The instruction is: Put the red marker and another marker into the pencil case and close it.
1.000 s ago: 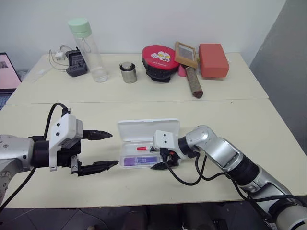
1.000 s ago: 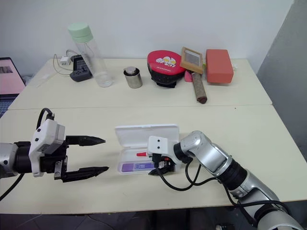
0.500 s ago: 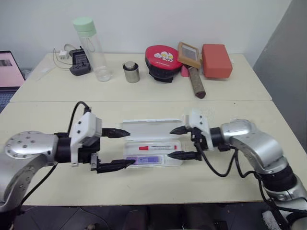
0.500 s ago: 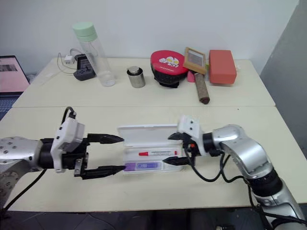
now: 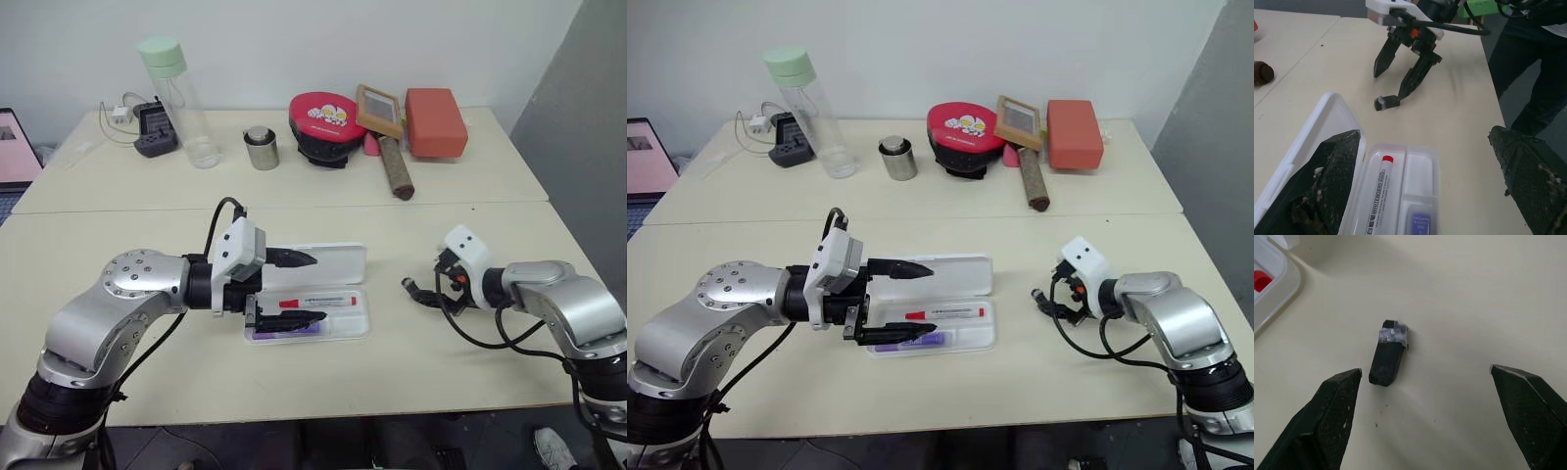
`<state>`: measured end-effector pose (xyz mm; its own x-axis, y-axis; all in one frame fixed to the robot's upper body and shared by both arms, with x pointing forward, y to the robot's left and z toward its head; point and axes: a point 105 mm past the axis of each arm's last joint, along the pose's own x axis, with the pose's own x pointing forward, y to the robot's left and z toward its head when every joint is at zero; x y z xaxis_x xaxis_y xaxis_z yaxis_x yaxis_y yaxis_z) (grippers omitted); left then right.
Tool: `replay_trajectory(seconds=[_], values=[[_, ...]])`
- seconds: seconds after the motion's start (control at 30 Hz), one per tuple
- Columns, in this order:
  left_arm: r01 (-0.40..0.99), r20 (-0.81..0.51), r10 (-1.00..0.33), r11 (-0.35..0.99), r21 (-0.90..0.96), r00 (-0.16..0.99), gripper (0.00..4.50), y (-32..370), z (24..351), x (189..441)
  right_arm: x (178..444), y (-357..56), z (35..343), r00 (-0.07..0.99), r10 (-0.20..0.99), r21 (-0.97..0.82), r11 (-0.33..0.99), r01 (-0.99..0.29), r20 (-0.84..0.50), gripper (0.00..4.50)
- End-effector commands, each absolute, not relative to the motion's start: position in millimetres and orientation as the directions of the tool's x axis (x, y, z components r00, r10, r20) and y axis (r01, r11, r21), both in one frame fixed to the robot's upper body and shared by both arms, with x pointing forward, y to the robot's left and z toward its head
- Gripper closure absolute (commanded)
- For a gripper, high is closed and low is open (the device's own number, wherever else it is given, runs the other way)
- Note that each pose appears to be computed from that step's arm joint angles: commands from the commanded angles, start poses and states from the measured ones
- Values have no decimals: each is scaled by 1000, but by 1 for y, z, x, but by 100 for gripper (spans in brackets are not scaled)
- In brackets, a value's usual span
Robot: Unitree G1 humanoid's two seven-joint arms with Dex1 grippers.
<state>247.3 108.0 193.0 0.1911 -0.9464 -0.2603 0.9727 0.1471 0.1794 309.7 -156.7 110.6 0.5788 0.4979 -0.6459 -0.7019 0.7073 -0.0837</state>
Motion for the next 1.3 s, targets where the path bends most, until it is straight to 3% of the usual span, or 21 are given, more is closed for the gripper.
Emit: replay_trajectory(seconds=[0.03,0.1,0.23,0.7,0.83,1.0,1.13,1.3], values=[[967,-245,-951,136,216,188,0,105,199,248,309,-145,111,580,509,-89,698,-710,-636,8],[966,-247,-950,139,218,192,0,105,199,249,308,-142,106,571,506,-90,692,-716,-646,8],[965,-247,-949,144,219,197,0,106,198,248,311,-144,96,574,467,-120,697,-707,-673,72],[965,-256,-945,150,216,204,0,107,195,247,308,-139,116,564,533,-121,651,-749,-630,409],[967,-268,-942,144,212,199,0,109,194,247,300,-125,140,538,635,-161,553,-818,-555,422],[972,-317,-929,132,195,190,0,121,188,244,277,-94,162,412,779,-227,344,-911,-472,423],[976,-388,-903,126,175,186,0,139,181,240,268,-68,142,291,790,-224,199,-954,-540,423],[972,-411,-888,137,190,206,0,149,182,243,270,-53,115,249,761,-216,145,-966,-600,423]])
